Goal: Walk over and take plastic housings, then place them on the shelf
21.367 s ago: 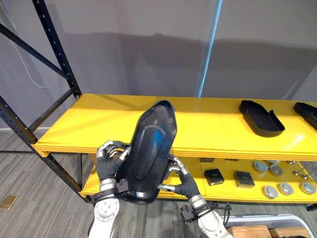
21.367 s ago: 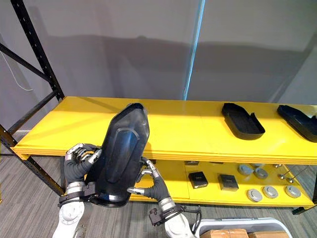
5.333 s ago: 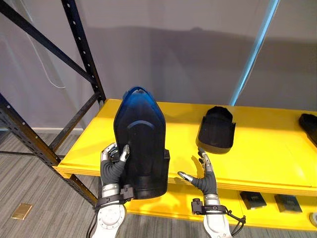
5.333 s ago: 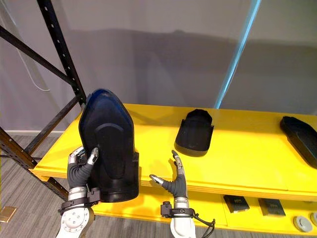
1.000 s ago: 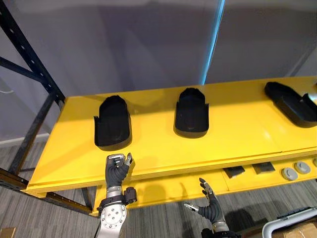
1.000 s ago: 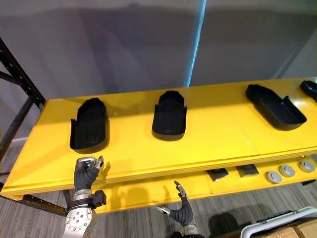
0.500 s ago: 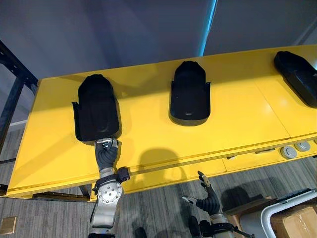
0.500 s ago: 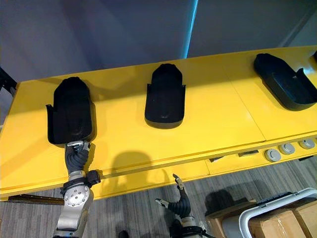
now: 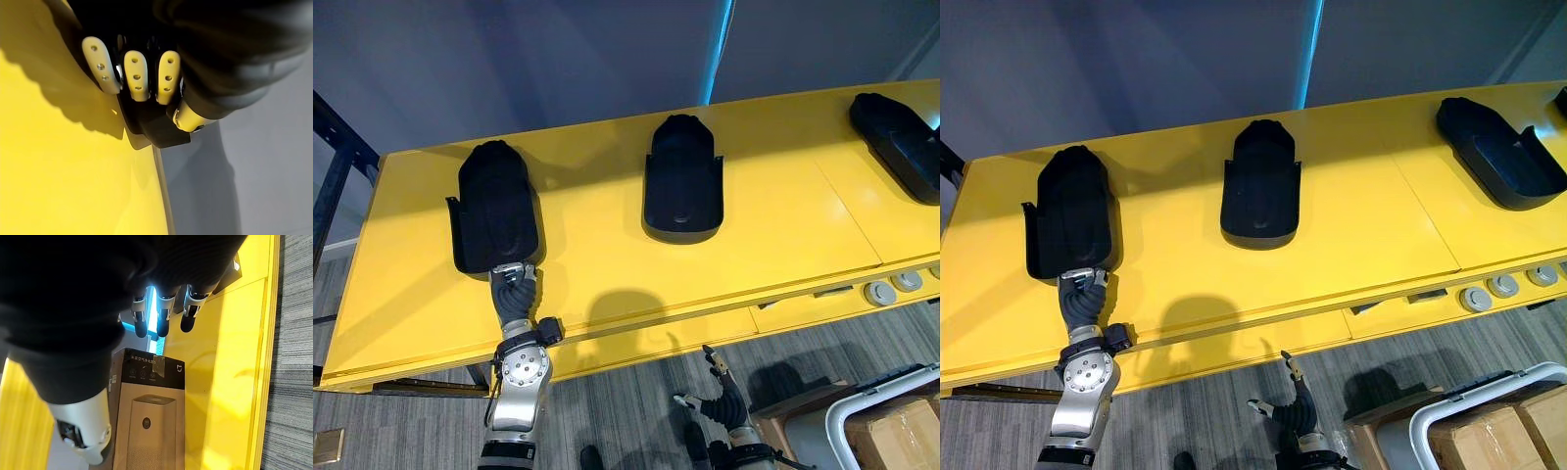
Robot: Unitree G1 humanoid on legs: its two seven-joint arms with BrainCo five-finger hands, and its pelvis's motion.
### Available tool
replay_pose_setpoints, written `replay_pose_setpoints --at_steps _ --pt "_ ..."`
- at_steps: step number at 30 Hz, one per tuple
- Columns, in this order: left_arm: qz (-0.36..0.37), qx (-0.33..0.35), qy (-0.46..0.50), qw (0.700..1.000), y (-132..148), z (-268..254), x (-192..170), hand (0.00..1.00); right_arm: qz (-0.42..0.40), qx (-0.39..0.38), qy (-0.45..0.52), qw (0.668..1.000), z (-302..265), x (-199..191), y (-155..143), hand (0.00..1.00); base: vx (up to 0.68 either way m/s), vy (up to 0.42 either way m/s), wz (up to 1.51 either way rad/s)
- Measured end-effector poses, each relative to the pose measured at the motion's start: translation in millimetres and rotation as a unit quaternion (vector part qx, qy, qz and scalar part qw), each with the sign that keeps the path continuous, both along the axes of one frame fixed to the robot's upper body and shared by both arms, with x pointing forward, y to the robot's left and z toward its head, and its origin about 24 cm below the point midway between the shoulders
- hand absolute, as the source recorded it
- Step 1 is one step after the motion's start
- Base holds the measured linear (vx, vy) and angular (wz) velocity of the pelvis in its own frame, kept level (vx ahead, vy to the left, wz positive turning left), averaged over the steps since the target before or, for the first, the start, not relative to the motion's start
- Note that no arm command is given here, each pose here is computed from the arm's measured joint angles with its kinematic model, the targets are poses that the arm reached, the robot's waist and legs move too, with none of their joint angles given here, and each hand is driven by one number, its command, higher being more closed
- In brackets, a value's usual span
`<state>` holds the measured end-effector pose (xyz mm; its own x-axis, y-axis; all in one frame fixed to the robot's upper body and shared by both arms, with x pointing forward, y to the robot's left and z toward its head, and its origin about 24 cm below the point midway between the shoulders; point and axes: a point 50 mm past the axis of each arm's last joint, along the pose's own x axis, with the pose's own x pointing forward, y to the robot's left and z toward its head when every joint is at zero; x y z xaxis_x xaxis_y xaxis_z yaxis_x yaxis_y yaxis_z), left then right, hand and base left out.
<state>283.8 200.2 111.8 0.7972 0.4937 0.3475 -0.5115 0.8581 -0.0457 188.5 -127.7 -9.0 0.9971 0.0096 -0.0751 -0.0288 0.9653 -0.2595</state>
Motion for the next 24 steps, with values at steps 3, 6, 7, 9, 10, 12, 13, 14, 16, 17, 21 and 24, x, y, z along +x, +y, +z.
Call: replay_pose_setpoints --at_steps 3,6,7,9,10,12,13,14,16,17,21,24 --pt "0.011 -0.012 0.001 1.0 6 -1 1 1.0 0.0 0.0 0.001 1.0 0 0 0 0.0 0.0 0.0 0.0" --pt "0.034 -0.024 0.005 0.999 17 -3 1 1.0 0.0 0.0 0.001 1.0 0 0 0 0.0 0.0 0.0 0.0" --pt "0.038 -0.025 0.006 0.999 19 -3 1 1.0 0.0 0.0 0.001 1.0 0 0 0 0.0 0.0 0.016 -0.05" --pt "0.044 -0.028 0.004 0.999 23 -2 0 1.0 0.001 -0.001 0.002 1.0 -1 0 0 0.0 0.0 0.017 -0.04" --pt "0.045 -0.028 0.003 0.999 24 -2 0 1.0 0.001 -0.001 0.002 1.0 -1 0 0 0.0 0.0 0.0 0.0" --pt "0.045 -0.028 0.002 0.999 23 -1 0 1.0 0.001 -0.001 0.002 1.0 -1 0 0 0.0 0.0 0.0 0.0" --pt "0.044 -0.03 0.0 0.999 22 -1 -1 0.0 0.001 -0.001 0.001 1.0 -1 0 0 0.0 0.0 0.0 0.0" --pt "0.04 -0.036 -0.004 0.999 19 -1 -6 0.0 0.001 0.0 0.001 1.0 -1 0 0 0.0 0.03 0.02 0.01" --pt "0.024 -0.048 -0.011 0.998 8 -3 -20 0.0 -0.001 -0.001 0.002 1.0 -1 0 -1 0.0 0.05 0.017 0.0" --pt "0.004 -0.056 -0.014 0.998 -1 -5 -31 0.0 -0.005 -0.002 0.001 1.0 -1 0 -3 0.0 0.05 0.012 0.01" --pt "-0.043 -0.059 -0.016 0.997 -18 -7 -52 0.0 -0.03 -0.009 0.003 1.0 -1 0 -16 0.0 0.02 0.002 0.13" --pt "-0.063 -0.055 -0.013 0.996 -22 -9 -64 0.0 -0.078 -0.018 0.027 0.996 -10 -11 -41 0.0 -0.01 0.001 0.08"
